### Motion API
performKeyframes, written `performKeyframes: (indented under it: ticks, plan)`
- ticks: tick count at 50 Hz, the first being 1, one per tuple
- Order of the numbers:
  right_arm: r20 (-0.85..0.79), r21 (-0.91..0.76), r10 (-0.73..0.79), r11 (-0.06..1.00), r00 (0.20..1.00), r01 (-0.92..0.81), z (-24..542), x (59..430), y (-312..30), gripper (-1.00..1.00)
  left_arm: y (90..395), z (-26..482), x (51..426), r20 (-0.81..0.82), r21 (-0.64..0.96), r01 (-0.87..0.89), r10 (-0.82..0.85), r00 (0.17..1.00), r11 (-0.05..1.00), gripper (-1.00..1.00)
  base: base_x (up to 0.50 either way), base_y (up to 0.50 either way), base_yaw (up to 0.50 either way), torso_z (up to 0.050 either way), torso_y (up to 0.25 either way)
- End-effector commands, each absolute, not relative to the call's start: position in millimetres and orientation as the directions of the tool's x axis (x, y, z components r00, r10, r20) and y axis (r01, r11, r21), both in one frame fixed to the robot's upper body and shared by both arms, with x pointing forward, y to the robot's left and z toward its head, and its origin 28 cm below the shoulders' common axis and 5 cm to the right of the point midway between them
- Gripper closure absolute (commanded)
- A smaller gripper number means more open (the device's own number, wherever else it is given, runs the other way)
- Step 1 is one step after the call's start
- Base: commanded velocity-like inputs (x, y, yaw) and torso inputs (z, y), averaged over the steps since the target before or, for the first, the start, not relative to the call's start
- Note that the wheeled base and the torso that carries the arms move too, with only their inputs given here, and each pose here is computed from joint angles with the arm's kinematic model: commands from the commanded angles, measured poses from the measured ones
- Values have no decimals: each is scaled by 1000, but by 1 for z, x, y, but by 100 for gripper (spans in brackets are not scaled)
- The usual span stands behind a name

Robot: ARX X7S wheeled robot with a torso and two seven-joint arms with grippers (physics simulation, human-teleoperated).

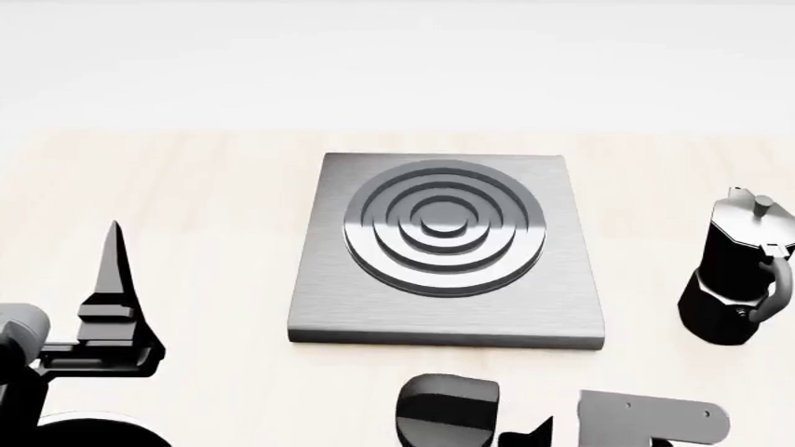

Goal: Turn on the stove.

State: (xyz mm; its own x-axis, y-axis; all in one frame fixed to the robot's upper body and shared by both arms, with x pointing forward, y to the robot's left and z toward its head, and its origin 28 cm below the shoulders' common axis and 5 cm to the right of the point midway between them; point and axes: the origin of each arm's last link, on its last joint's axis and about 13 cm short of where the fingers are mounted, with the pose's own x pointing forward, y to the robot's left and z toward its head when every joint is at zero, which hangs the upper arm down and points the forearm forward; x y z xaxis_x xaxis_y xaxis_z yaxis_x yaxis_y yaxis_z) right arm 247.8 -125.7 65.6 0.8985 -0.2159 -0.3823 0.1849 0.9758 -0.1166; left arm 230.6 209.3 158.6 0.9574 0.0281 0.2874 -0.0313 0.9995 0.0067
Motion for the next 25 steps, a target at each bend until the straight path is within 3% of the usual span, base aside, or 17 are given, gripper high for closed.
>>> performKeyframes:
  ticks: [1, 25]
  plan:
    - [-356, -127, -241, 970, 903, 209, 73, 243, -129, -100, 209, 159, 230, 287, 8, -28, 25, 958, 1000, -100, 0, 0, 0, 0, 0]
    - [-266, -137, -243, 967, 933, 213, 100, 234, -125, -100, 209, 158, 231, 288, 6, -28, 25, 957, 1000, -100, 0, 0, 0, 0, 0]
